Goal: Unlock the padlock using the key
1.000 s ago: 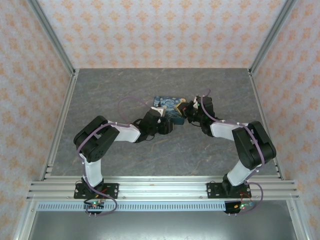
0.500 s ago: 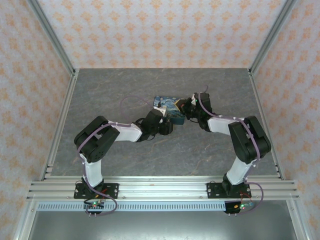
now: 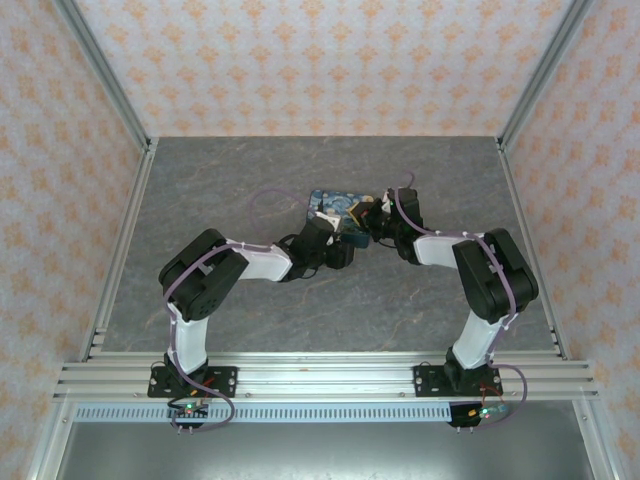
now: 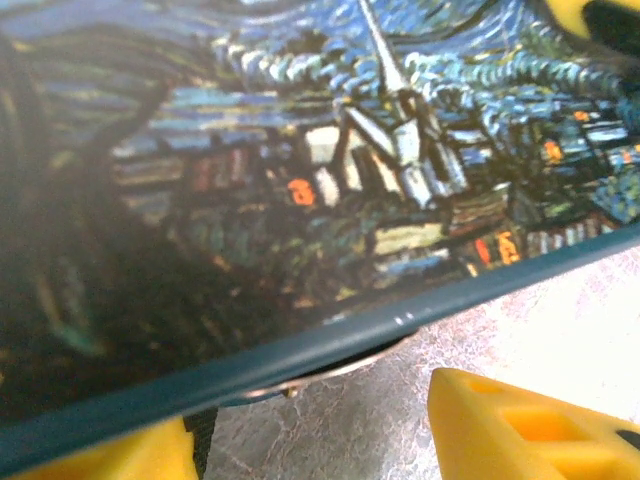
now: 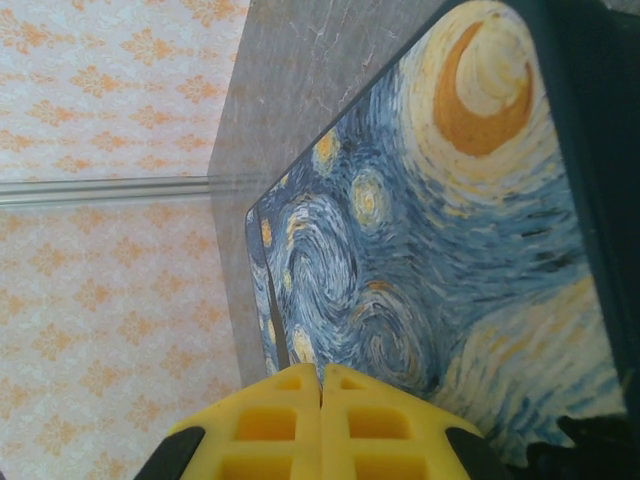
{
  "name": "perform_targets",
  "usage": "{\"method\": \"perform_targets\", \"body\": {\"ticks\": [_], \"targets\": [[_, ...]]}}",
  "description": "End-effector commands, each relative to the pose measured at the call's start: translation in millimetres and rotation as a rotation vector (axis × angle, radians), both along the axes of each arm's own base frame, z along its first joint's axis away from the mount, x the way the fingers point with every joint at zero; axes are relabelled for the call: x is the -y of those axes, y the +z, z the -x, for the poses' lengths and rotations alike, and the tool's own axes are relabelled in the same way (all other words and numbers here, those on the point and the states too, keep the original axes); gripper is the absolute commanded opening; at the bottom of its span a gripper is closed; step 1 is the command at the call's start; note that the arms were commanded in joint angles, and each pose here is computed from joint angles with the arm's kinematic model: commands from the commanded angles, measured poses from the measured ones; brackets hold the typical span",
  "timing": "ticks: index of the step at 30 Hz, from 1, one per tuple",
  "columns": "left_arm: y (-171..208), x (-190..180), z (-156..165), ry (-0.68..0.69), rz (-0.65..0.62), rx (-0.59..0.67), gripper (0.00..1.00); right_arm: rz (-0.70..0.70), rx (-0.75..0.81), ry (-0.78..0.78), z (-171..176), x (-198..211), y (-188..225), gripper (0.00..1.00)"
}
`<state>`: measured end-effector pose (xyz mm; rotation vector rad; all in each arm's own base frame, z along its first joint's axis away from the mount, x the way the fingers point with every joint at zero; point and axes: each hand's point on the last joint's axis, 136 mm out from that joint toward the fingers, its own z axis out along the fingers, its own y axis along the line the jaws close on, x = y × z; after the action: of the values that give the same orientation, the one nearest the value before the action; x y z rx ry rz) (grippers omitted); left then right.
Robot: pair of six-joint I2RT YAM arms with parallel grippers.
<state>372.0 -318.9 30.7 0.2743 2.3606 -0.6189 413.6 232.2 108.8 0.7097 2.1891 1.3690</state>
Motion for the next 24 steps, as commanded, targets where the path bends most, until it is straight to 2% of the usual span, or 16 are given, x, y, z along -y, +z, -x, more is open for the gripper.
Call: {"method": "perform_targets", "body": {"ticks": [1,12,15,19,24], "targets": [[-6,2,-5,0.01,-0.032,0.017,0.59,-0.005,0.001,0.007,2,2,-5,0.0],[-10,-13,-14,0.084,-0.109,0.045,0.59,-0.008,-0.004,0.004,4,3,-8,0.0],[-6,3,-11,0.022,-0.047,0.026,0.59,-0.006,-0.006,0.006,4,2,-10,0.0],[14,31,-1,-0.064,0.118,-0.009,0.59,-0.003,-0.009,0.007,4,2,-12,0.0],[25,34,-2,-0.047,0.209,-0.023,0.59,-0.003,-0.012,0.01,4,2,-14,0.0]]}}
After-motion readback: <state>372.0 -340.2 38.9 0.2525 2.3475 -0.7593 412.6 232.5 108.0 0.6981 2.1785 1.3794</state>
